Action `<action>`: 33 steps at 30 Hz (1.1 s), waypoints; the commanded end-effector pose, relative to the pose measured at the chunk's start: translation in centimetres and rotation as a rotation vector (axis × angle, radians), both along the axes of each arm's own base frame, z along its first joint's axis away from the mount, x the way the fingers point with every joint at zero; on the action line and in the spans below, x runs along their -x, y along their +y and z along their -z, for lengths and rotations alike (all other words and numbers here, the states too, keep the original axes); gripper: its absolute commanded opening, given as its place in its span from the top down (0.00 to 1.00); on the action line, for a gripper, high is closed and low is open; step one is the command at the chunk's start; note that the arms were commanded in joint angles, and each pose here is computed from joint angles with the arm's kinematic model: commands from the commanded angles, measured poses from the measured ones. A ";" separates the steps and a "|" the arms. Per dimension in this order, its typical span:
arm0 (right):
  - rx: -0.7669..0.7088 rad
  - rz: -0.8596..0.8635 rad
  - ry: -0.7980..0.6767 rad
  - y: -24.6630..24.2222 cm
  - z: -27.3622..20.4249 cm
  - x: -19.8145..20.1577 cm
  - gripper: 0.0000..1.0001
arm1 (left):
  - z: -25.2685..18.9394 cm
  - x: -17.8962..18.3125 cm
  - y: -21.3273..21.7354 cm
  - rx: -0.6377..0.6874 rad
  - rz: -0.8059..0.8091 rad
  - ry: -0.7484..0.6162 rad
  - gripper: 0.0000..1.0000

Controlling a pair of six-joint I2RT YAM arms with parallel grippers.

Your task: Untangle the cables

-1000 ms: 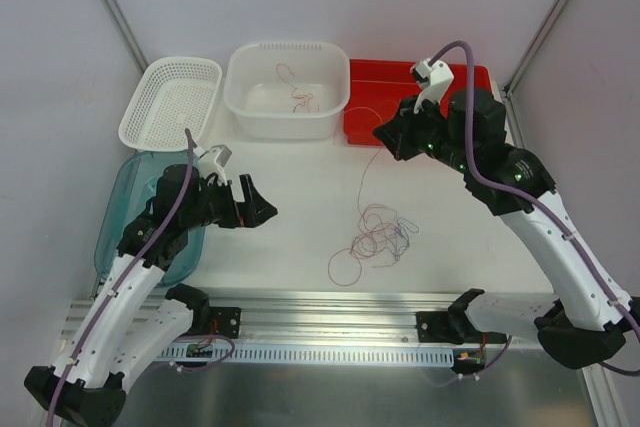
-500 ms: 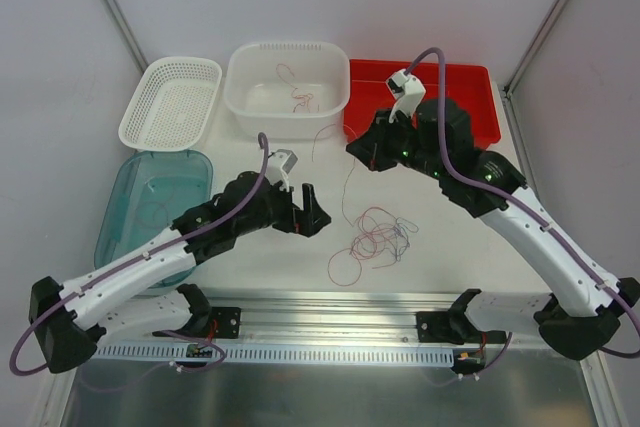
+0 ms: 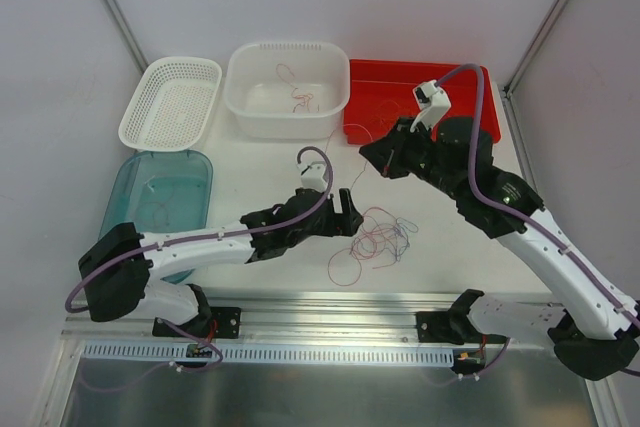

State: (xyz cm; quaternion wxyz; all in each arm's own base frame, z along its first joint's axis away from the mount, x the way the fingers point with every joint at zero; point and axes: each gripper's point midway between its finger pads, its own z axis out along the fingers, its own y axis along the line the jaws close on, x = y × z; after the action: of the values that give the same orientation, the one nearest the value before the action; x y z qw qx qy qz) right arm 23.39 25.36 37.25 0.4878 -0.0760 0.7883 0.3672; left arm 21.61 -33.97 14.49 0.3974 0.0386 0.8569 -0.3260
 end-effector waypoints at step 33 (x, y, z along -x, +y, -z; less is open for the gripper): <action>0.285 0.265 0.112 -10.5 11.1 3.1 0.34 | -8.3 0.3 1.0 -0.088 -0.026 -0.179 1.00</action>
State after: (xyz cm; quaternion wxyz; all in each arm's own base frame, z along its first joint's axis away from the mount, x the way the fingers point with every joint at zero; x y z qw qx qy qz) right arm 20.80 17.57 28.48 0.4735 -0.0339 0.8466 0.2407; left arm 20.85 -35.09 19.46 0.4479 0.0481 0.8395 -0.3038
